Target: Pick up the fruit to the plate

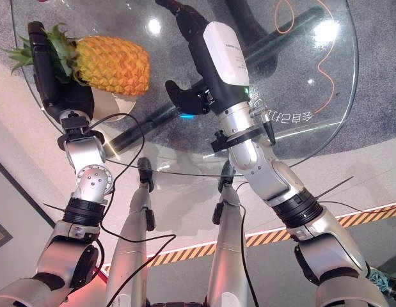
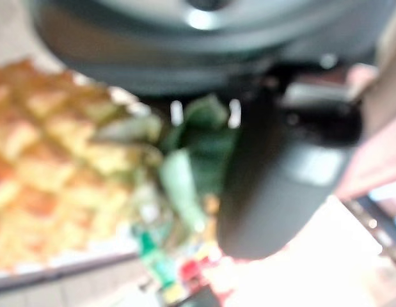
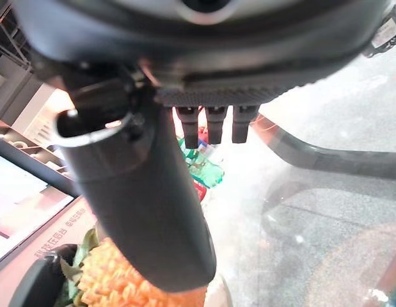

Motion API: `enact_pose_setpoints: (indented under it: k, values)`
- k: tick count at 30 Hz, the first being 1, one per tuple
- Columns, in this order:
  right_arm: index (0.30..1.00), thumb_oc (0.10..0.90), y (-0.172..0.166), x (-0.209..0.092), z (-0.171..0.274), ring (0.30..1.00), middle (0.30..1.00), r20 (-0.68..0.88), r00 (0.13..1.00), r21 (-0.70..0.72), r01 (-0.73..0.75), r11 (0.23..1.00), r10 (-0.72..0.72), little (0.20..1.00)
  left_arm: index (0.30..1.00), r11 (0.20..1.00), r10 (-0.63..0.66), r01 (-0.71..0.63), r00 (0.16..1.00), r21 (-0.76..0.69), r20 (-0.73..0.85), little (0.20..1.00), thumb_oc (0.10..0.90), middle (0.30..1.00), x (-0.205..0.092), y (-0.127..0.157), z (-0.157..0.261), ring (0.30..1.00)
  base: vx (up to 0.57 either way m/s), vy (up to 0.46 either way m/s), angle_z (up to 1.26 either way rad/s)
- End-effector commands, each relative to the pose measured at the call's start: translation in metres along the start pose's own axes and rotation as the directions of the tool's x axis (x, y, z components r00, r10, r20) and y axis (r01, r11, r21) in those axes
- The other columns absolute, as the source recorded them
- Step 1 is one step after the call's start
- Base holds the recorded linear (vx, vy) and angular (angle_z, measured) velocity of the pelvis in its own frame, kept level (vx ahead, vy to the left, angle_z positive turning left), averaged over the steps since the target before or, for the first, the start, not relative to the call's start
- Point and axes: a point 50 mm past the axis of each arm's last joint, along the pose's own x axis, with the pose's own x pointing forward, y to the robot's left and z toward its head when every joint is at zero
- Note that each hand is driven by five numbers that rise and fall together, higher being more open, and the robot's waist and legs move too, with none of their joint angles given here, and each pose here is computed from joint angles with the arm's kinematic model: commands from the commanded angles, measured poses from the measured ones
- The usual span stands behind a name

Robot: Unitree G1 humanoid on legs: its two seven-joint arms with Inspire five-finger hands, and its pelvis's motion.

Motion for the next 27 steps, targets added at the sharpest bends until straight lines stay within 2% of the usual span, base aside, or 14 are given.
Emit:
enact_pose_setpoints:
  k: [1,6,12,17,21,27]
  values:
    - [0.9,0.8,-0.03,0.018,0.031,0.9,0.9,0.159,0.963,0.027,0.216,0.976,-0.218,0.9,0.3,0.952,-0.3,0.303,0.919,0.028,0.254,0.2,0.1,0.3,0.009,-0.072,0.035,0.3,0.0,0.0,0.0]
    - [0.9,0.8,-0.042,0.011,0.008,0.9,0.9,0.035,0.928,0.038,0.369,0.929,-0.371,0.9,0.3,0.946,-0.314,0.265,0.892,0.186,0.326,0.2,0.1,0.3,0.007,-0.078,0.044,0.3,0.0,0.0,0.0]
    - [0.9,0.8,-0.055,-0.01,-0.026,0.9,0.9,-0.132,0.824,0.02,0.558,0.83,-0.551,0.9,0.3,0.932,-0.307,0.186,0.862,0.31,0.403,0.2,0.1,0.3,0.008,-0.075,0.057,0.3,0.0,0.01,0.0]
    - [0.9,0.8,-0.065,-0.036,-0.054,0.9,0.9,-0.274,0.678,-0.079,0.691,0.718,-0.682,0.9,0.3,0.919,-0.294,0.112,0.833,0.378,0.468,0.2,0.1,0.3,0.012,-0.072,0.067,0.3,0.0,0.013,0.0]
    - [0.9,0.8,-0.07,-0.049,-0.068,0.9,0.9,-0.341,0.59,-0.132,0.741,0.658,-0.732,0.9,0.3,0.909,-0.291,0.071,0.814,0.41,0.504,0.2,0.1,0.3,0.014,-0.07,0.072,0.3,-0.01,0.013,-0.05]
    - [0.9,0.8,-0.087,-0.081,-0.105,0.9,0.9,-0.515,0.334,-0.209,0.844,0.494,-0.789,0.9,0.3,0.872,-0.319,-0.002,0.756,0.49,0.571,0.2,0.1,0.3,0.023,-0.069,0.083,0.3,-0.01,0.02,-0.07]
